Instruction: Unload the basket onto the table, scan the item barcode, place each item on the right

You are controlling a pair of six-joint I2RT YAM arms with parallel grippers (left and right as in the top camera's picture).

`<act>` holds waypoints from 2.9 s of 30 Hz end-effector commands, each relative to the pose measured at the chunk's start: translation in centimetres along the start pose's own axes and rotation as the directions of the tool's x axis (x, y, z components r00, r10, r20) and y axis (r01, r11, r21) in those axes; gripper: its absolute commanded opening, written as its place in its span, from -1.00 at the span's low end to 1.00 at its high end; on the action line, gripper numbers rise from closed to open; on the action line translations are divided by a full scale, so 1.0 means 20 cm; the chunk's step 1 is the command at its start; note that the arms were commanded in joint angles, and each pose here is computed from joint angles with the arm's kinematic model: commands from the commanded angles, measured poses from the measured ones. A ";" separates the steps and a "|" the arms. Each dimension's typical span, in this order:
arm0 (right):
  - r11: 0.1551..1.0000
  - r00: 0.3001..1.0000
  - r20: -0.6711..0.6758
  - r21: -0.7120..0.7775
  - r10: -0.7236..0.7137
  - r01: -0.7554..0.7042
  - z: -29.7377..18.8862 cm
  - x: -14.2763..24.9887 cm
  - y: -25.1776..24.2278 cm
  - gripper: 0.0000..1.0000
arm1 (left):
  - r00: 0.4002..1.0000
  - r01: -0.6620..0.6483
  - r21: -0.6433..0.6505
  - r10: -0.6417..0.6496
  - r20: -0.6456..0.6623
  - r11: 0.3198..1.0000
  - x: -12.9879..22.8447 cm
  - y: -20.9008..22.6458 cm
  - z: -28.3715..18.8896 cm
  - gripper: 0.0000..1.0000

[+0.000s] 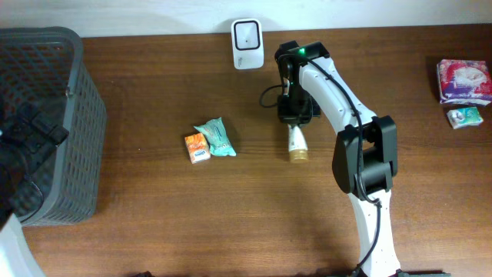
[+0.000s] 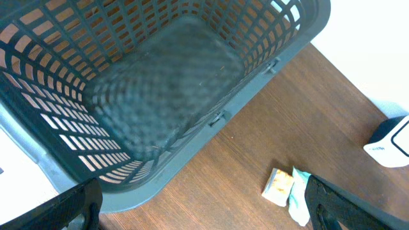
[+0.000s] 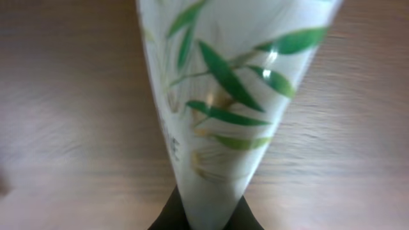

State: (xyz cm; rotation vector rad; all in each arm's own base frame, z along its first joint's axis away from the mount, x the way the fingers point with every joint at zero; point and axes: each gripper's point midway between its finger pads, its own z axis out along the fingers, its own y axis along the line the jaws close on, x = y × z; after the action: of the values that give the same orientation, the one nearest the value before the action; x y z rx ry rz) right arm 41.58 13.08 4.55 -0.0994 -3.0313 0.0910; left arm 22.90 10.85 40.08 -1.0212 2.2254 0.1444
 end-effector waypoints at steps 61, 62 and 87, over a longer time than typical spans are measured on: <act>0.580 0.955 0.011 -0.793 -0.297 0.189 0.16 0.10 0.27 -0.60 | 1.000 0.013 -0.007 -0.013 0.003 1.000 0.00 0.01 0.00 0.98; 0.567 0.953 0.014 -0.801 -0.303 0.192 0.15 0.11 0.29 -0.85 | 1.000 0.013 -0.007 -0.013 0.003 1.000 0.00 0.01 0.00 0.98; 0.681 0.602 0.721 -0.251 -0.342 0.688 -1.02 0.08 0.73 -0.92 | 1.000 0.013 -0.007 -0.013 0.003 1.000 0.00 0.01 0.00 0.98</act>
State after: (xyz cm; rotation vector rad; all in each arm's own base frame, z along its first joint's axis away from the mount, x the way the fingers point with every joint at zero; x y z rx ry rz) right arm 42.41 29.16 22.50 1.0784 -3.3585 -0.9761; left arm 22.89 10.84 40.08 -1.0213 2.2258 0.1444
